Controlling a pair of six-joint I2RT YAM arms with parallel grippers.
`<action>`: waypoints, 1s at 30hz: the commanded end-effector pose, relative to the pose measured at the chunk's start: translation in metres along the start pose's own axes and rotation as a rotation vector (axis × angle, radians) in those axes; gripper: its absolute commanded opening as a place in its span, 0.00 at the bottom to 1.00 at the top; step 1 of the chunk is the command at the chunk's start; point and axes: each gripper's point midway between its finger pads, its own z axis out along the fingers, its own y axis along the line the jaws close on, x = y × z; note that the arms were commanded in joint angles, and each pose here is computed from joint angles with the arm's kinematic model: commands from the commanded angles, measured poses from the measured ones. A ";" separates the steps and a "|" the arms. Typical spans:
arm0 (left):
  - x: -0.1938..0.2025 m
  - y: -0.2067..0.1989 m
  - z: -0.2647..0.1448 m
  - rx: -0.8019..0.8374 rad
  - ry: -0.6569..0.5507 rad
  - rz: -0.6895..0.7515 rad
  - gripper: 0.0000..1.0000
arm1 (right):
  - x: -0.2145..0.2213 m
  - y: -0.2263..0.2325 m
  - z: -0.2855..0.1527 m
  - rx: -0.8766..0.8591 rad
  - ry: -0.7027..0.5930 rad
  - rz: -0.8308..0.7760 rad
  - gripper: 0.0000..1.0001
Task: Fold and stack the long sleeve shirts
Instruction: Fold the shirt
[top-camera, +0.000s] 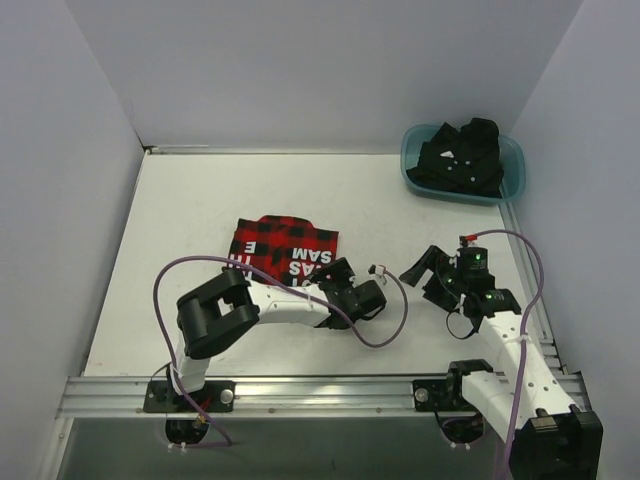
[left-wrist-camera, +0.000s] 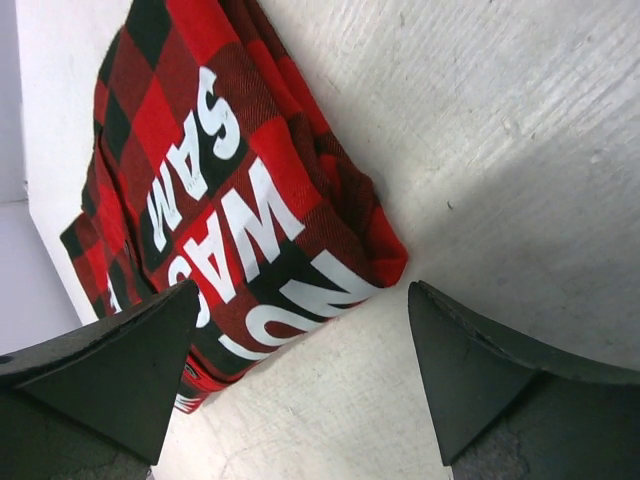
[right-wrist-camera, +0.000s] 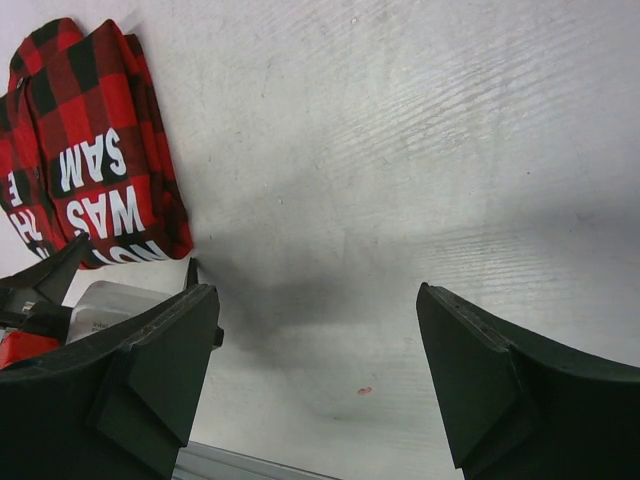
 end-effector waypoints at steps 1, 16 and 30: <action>-0.018 -0.007 0.008 -0.005 -0.045 0.024 0.94 | 0.004 0.000 -0.001 -0.004 0.021 0.002 0.82; -0.013 -0.003 0.015 0.021 -0.040 -0.065 0.05 | -0.011 0.011 0.005 -0.043 0.018 0.060 0.82; -0.037 0.024 -0.039 0.252 -0.176 -0.400 0.04 | 0.003 0.097 0.079 -0.242 0.180 0.246 0.96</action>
